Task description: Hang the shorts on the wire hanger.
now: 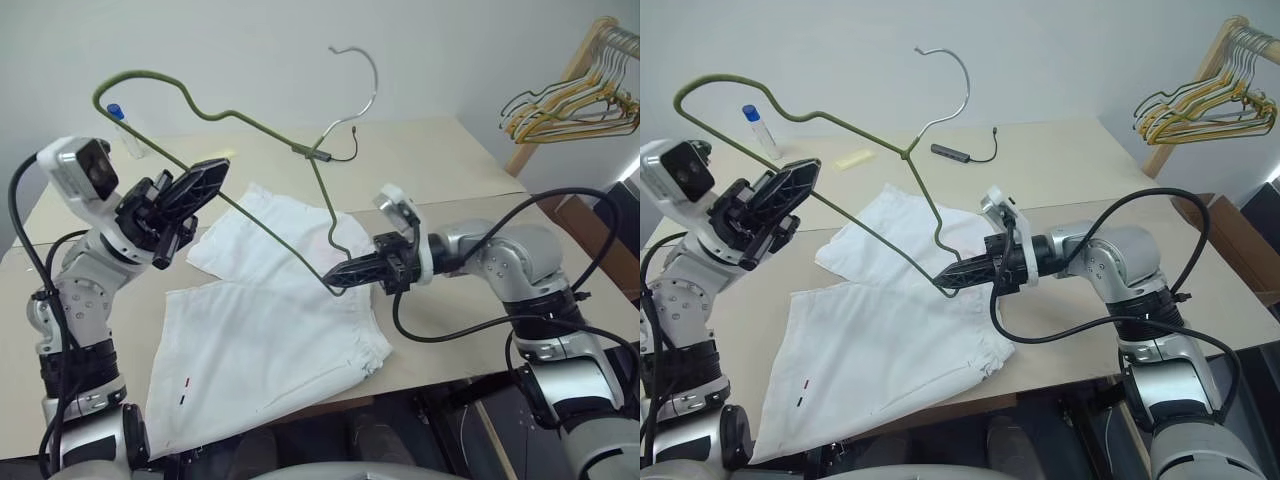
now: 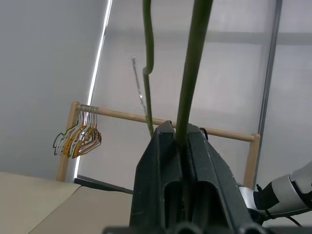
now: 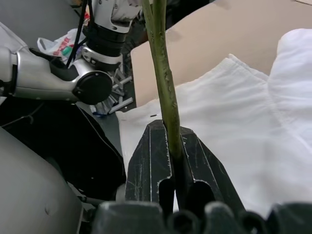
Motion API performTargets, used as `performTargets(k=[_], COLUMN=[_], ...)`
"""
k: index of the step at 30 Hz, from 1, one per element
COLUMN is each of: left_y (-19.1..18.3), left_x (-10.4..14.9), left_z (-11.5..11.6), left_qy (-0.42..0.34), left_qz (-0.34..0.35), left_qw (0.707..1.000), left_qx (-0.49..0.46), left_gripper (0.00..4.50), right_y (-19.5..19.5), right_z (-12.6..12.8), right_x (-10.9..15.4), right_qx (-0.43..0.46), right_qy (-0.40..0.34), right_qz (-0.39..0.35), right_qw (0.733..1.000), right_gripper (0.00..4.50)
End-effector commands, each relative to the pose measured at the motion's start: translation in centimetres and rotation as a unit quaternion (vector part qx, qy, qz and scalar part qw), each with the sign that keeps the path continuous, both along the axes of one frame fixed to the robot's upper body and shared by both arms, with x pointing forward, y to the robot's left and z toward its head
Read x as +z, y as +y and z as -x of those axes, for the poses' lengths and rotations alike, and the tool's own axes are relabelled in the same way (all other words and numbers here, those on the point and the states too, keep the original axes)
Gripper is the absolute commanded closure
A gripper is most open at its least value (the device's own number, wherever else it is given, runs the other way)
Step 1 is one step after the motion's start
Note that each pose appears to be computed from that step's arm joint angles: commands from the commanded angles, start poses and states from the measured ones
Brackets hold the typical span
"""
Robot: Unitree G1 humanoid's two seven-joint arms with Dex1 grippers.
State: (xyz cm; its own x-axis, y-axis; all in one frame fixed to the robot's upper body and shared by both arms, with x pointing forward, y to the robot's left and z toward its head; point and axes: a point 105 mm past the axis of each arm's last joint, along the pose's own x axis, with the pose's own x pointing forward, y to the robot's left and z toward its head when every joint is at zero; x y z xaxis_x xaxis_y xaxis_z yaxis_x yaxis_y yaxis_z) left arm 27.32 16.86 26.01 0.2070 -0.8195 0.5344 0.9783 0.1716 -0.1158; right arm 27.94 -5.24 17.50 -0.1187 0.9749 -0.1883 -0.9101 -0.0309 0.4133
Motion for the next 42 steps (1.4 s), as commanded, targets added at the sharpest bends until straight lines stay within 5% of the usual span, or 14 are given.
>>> performTargets(k=[1, 5, 9, 14, 17, 28, 36, 42], left_y=[-0.8, -1.0, -1.5, -2.2, -1.3, -1.7, -3.8, -4.6], left_x=[0.0, -1.0, -2.7, -9.5, -10.7, -11.1, -10.9, -10.7], left_z=[0.1, 0.1, -0.9, -2.6, -3.0, -2.0, -1.8, -1.4], left_qy=[-0.03, -0.009, 0.028, 0.037, 0.021, -0.048, -0.079, -0.09], left_qz=[-0.013, -0.02, -0.068, -0.337, -0.389, -0.463, -0.462, -0.46], left_qw=[0.999, 1.0, 0.997, 0.936, 0.915, 0.88, 0.882, 0.882], left_qx=[0.01, 0.0, 0.029, 0.092, 0.11, 0.093, 0.056, 0.039], left_gripper=[4.5, 3.81, 2.55, 1.0, 0.09, 0.03, 0.03, 0.03], right_y=[0.3, 0.1, -0.2, -1.5, -3.4, -12.6, -16.6, -18.3], right_z=[-0.3, -0.5, -0.6, -1.8, -2.1, 4.0, 8.7, 9.7], right_x=[0.5, 0.6, 1.3, 1.9, 1.7, -2.8, -5.9, -8.0], right_qx=[-0.006, -0.017, -0.026, -0.084, -0.127, -0.239, -0.249, -0.271], right_qy=[-0.024, -0.021, -0.018, 0.024, 0.046, 0.17, 0.382, 0.43], right_qz=[-0.001, -0.008, -0.029, -0.07, -0.075, 0.047, 0.059, 0.095], right_qw=[1.0, 1.0, 0.999, 0.994, 0.988, 0.955, 0.888, 0.856], right_gripper=[4.48, 4.5, 4.5, 4.5, 4.5, 4.5, 4.5, 4.5])
